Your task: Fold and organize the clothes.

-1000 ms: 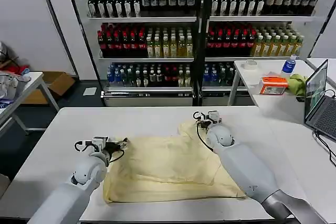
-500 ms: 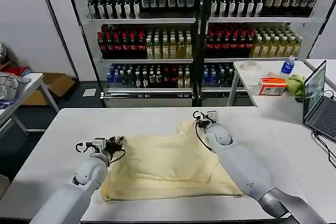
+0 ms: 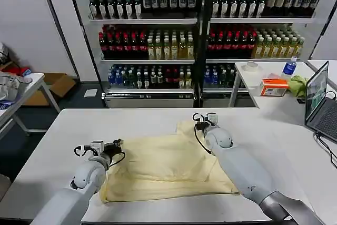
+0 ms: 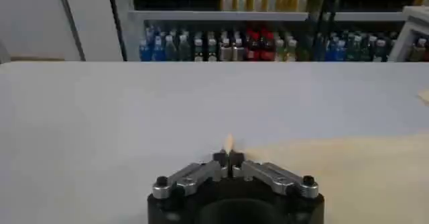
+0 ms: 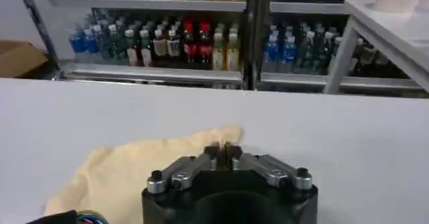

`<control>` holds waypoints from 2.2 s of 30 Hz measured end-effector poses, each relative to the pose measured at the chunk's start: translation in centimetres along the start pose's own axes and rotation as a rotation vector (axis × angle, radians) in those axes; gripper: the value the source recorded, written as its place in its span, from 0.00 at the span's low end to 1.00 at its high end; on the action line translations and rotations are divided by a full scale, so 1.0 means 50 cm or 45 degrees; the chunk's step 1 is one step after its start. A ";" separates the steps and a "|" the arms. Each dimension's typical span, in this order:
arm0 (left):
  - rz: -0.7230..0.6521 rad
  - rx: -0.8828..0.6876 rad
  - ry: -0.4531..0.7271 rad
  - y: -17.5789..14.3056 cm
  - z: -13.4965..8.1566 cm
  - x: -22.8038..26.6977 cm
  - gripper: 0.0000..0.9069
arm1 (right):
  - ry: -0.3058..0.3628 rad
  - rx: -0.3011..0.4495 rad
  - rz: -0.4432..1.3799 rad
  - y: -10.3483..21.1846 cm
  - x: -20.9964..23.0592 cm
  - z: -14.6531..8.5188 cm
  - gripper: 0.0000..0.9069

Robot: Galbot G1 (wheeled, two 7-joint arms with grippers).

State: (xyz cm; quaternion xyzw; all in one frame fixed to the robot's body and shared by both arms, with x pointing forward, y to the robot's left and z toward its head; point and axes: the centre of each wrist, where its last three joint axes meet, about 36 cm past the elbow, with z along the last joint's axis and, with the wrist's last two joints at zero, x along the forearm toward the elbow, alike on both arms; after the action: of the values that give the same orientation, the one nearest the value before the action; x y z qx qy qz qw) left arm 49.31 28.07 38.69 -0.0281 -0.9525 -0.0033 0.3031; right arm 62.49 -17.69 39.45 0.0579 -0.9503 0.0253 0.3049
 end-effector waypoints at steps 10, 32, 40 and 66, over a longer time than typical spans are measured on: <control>0.023 0.025 -0.081 0.006 -0.029 0.018 0.01 | -0.196 -0.029 -0.029 -0.002 0.031 -0.014 0.00; 0.054 0.054 -0.183 0.036 -0.054 0.131 0.01 | -0.409 -0.066 -0.101 -0.074 0.196 0.018 0.00; 0.074 0.066 -0.188 0.044 -0.041 0.181 0.01 | -0.404 -0.074 -0.119 -0.125 0.269 0.047 0.00; 0.097 0.026 -0.152 0.035 0.034 0.306 0.01 | -0.276 -0.017 -0.177 -0.190 0.464 0.176 0.00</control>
State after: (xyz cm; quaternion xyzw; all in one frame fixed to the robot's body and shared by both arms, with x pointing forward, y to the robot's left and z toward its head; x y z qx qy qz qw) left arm 35.94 30.67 46.12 -0.0614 -0.9672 0.0197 0.2458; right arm 39.89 -30.03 45.94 0.1240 -0.9715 -0.0088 0.2019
